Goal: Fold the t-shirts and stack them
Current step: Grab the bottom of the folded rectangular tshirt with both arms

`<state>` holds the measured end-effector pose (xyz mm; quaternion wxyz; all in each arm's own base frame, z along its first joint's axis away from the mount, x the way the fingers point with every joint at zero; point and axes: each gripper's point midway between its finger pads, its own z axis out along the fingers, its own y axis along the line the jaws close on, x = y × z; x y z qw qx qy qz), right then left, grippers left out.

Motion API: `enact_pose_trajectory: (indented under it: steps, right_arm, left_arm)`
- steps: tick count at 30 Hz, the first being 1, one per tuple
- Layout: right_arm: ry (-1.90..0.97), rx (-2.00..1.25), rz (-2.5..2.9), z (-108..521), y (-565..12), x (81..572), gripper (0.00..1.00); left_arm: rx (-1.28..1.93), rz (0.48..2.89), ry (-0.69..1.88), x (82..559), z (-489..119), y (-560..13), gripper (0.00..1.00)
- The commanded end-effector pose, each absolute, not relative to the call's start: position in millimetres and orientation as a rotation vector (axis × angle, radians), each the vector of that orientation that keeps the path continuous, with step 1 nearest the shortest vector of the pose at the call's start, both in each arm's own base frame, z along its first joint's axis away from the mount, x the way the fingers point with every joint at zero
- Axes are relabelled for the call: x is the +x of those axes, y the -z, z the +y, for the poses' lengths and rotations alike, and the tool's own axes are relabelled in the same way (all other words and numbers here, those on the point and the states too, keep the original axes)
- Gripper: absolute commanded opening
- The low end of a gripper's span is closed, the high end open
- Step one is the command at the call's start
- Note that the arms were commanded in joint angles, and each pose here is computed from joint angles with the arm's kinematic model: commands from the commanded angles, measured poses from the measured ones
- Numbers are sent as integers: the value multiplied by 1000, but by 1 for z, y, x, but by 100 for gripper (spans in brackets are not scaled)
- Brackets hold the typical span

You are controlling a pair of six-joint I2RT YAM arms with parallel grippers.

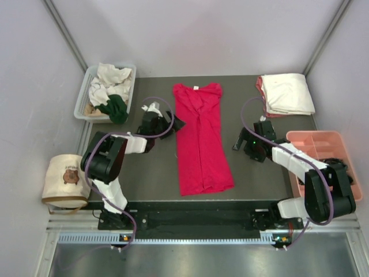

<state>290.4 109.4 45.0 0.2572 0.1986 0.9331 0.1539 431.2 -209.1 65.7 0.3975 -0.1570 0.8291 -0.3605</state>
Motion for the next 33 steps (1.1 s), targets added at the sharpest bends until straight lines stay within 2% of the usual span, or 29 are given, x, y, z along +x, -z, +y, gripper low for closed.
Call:
enact_pose_trajectory:
  steps: [1,6,11,19,23,33]
  right_arm:
    - [-393,425,2468,117,-67,275,99]
    - [-370,228,2410,131,-101,253,98]
    - [-350,24,2379,160,-129,239,96]
    - [-259,-225,2413,215,-116,215,80]
    - [-242,-268,2453,239,-95,203,58]
    - [-289,-280,2528,257,-67,174,47]
  left_arm:
    - [-168,2160,836,370,-243,-84,99]
    - [-184,2194,819,333,-230,-76,99]
    - [-289,2196,644,335,-193,-73,99]
    - [-461,2122,672,364,-127,-92,99]
    - [-441,2128,663,365,-123,-96,99]
    - [-446,2161,710,354,-128,-83,99]
